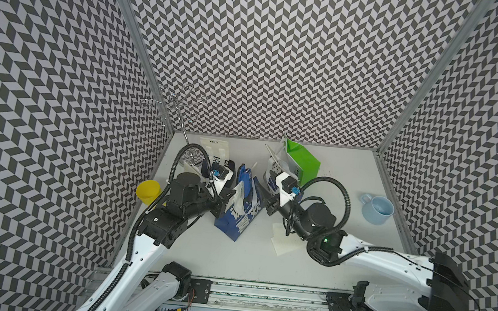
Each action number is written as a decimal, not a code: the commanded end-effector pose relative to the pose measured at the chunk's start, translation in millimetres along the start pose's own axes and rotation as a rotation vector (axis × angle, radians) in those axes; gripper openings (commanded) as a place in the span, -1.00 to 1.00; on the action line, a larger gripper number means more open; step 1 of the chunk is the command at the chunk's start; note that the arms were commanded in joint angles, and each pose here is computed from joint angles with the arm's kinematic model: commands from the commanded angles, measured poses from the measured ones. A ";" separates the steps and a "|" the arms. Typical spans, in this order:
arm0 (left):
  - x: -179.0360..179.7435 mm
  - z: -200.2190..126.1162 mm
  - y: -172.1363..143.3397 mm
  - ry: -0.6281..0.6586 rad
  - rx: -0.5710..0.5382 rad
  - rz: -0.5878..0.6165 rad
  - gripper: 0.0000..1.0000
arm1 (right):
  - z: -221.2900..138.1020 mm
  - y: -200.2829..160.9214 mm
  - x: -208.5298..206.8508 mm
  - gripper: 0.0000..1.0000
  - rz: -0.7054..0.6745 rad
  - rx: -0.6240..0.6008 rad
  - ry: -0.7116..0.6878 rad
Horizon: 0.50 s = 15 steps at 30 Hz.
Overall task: Staple the receipts to the bags
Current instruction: Place the stapler in the takeout bag.
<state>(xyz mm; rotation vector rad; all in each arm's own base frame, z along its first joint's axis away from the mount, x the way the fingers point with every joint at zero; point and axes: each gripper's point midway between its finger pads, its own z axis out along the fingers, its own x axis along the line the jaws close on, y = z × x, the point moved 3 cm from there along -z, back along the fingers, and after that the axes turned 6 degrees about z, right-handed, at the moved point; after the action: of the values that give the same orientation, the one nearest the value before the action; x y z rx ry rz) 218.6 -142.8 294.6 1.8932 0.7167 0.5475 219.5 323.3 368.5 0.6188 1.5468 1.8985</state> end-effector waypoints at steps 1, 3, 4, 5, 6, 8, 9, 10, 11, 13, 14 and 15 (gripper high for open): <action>-20.6 -21.3 43.9 -0.069 -0.207 0.212 -1.00 | -17.8 4.5 2.7 0.15 -0.260 0.040 0.115; -28.6 -26.0 44.0 -0.087 -0.212 0.267 -1.00 | -26.8 5.4 3.3 0.25 -0.336 0.076 0.171; -32.5 -28.7 45.1 -0.093 -0.216 0.297 -1.00 | -30.2 2.9 4.5 0.28 -0.385 0.108 0.196; -36.3 -31.7 45.8 -0.100 -0.219 0.328 -1.00 | -33.4 -2.3 5.3 0.31 -0.453 0.146 0.222; -40.5 -34.7 46.7 -0.110 -0.224 0.358 -1.00 | -36.1 -6.1 5.9 0.35 -0.494 0.166 0.239; -46.3 -40.3 47.8 -0.115 -0.231 0.410 -1.00 | -41.4 -13.1 4.9 0.52 -0.565 0.183 0.253; -49.1 -42.2 48.0 -0.121 -0.234 0.429 -1.00 | -42.6 -16.6 4.4 0.58 -0.585 0.191 0.254; -52.6 -44.5 47.8 -0.132 -0.237 0.451 -1.00 | -43.1 -19.5 3.0 0.63 -0.602 0.201 0.249; -55.1 -45.5 46.8 -0.141 -0.234 0.465 -1.00 | -42.9 -23.7 3.0 0.65 -0.620 0.215 0.254; -61.0 -48.2 45.4 -0.167 -0.232 0.495 -1.00 | -41.7 -33.0 6.8 0.67 -0.635 0.251 0.290; -64.8 -49.3 43.5 -0.187 -0.227 0.509 -1.00 | -40.8 -37.0 9.9 0.68 -0.635 0.266 0.315; -67.7 -50.2 42.3 -0.203 -0.224 0.522 -1.00 | -40.3 -40.9 13.1 0.68 -0.634 0.279 0.341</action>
<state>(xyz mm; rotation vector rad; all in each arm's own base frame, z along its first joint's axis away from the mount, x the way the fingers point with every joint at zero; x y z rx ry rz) 161.3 -167.5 302.0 2.0090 0.2115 0.5954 193.5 302.6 332.0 0.0134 1.8843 1.4122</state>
